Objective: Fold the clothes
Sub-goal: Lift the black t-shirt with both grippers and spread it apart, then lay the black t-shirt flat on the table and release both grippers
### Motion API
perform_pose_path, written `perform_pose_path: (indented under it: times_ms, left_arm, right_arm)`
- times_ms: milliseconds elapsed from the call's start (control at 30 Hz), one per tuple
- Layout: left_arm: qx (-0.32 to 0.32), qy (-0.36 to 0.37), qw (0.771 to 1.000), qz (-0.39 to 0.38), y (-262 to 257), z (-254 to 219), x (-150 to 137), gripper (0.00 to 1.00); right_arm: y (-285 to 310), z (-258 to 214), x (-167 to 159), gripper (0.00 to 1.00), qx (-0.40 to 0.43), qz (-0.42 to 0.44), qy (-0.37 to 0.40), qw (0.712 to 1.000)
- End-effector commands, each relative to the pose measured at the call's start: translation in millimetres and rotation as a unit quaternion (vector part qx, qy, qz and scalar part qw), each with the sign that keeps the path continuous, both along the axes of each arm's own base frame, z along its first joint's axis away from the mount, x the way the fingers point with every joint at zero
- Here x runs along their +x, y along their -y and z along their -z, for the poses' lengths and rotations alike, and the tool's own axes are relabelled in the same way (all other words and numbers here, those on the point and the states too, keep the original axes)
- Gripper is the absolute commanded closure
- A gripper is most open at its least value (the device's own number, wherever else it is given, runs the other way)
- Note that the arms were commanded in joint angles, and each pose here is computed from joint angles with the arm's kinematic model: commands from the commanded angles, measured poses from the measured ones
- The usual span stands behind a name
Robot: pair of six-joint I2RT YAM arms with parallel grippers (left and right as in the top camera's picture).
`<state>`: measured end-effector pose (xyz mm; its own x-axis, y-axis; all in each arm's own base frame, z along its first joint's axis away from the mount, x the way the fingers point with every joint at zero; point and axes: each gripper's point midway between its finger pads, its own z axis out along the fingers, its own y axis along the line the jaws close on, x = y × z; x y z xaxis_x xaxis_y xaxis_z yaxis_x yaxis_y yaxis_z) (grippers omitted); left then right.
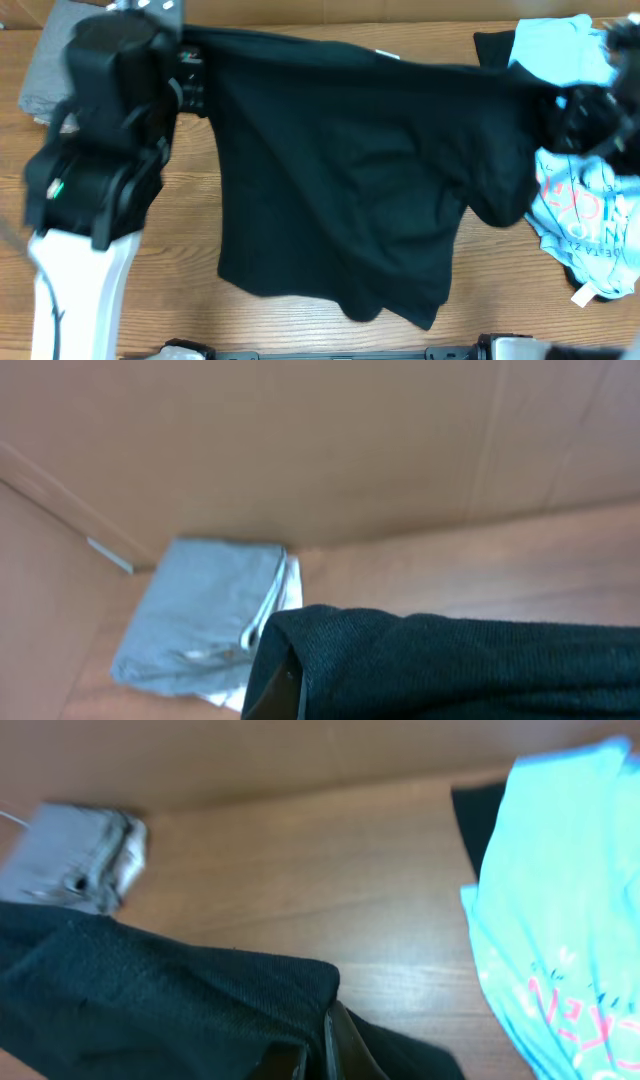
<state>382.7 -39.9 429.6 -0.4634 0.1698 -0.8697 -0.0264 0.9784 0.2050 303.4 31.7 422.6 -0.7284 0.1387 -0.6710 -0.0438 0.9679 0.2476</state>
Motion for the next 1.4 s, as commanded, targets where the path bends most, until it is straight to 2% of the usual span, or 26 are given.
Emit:
perform_pose_path:
  times_ms: [0, 167, 333, 367, 400, 433, 467, 500, 533, 600, 700, 800, 967, 1000, 1067, 1200, 1367]
  left_arm:
    - [0.034, -0.043, 0.996, -0.075, -22, 37, 33, 0.96]
    - [0.058, -0.118, 0.989, -0.073, -9, 117, 90, 0.96]
    - [0.057, -0.116, 0.989, -0.073, 7, 178, 153, 0.94]
    - [0.054, -0.105, 0.990, -0.073, 10, 189, 168, 0.85]
    - [0.049, -0.093, 0.992, -0.072, 14, 196, 180, 0.71]
    - [0.044, -0.077, 0.993, -0.072, 18, 205, 195, 0.44]
    - [0.038, -0.058, 0.995, -0.072, 21, 212, 209, 0.24]
    - [0.034, -0.045, 0.996, -0.072, 23, 216, 218, 0.08]
    - [0.031, -0.035, 0.996, -0.072, 25, 219, 225, 0.00]
    - [0.026, -0.017, 0.997, -0.072, 27, 215, 231, 0.00]
    - [0.022, -0.004, 0.997, -0.072, 25, 186, 223, 0.00]
    - [0.013, -0.002, 0.998, -0.057, 26, 143, 203, 0.01]
    - [-0.003, -0.021, 1.000, 0.011, 36, 85, 152, 0.00]
    - [-0.013, -0.022, 0.999, 0.040, 41, 66, 130, 0.00]
    - [-0.024, -0.019, 0.998, 0.058, 44, 48, 109, 0.00]
    - [-0.041, -0.015, 0.995, 0.087, 45, 20, 70, 0.00]
    - [-0.044, -0.046, 0.995, 0.083, 36, 16, 28, 0.00]
  right_arm:
    - [20, 44, 43, 0.96, -0.041, 0.027, -0.065, 0.997]
    - [22, 116, 112, 0.96, -0.043, 0.020, -0.137, 0.989]
    - [23, 185, 194, 0.96, -0.043, 0.019, -0.134, 0.990]
    - [23, 199, 215, 0.96, -0.043, 0.019, -0.120, 0.992]
    - [23, 207, 233, 0.91, -0.042, 0.021, -0.104, 0.993]
    - [22, 220, 256, 0.48, -0.042, 0.020, -0.082, 0.996]
    - [20, 228, 272, 0.03, -0.040, 0.018, -0.066, 0.997]
    - [18, 236, 281, 0.00, -0.037, 0.016, -0.058, 0.997]
    - [17, 240, 289, 0.00, -0.031, 0.023, -0.051, 0.998]
    - [16, 242, 297, 0.00, -0.008, 0.048, -0.045, 0.998]
    - [17, 222, 290, 0.00, 0.007, 0.062, -0.040, 0.997]
    - [16, 195, 269, 0.00, 0.013, 0.059, -0.049, 0.997]
    - [8, 162, 209, 0.00, 0.026, 0.046, -0.098, 0.994]
    - [3, 152, 184, 0.00, 0.035, 0.039, -0.122, 0.991]
    - [-1, 141, 162, 0.00, 0.043, 0.033, -0.136, 0.989]
    - [-5, 109, 127, 0.00, 0.055, 0.031, -0.131, 0.989]
    - [2, 64, 90, 0.00, 0.062, 0.074, -0.093, 0.991]
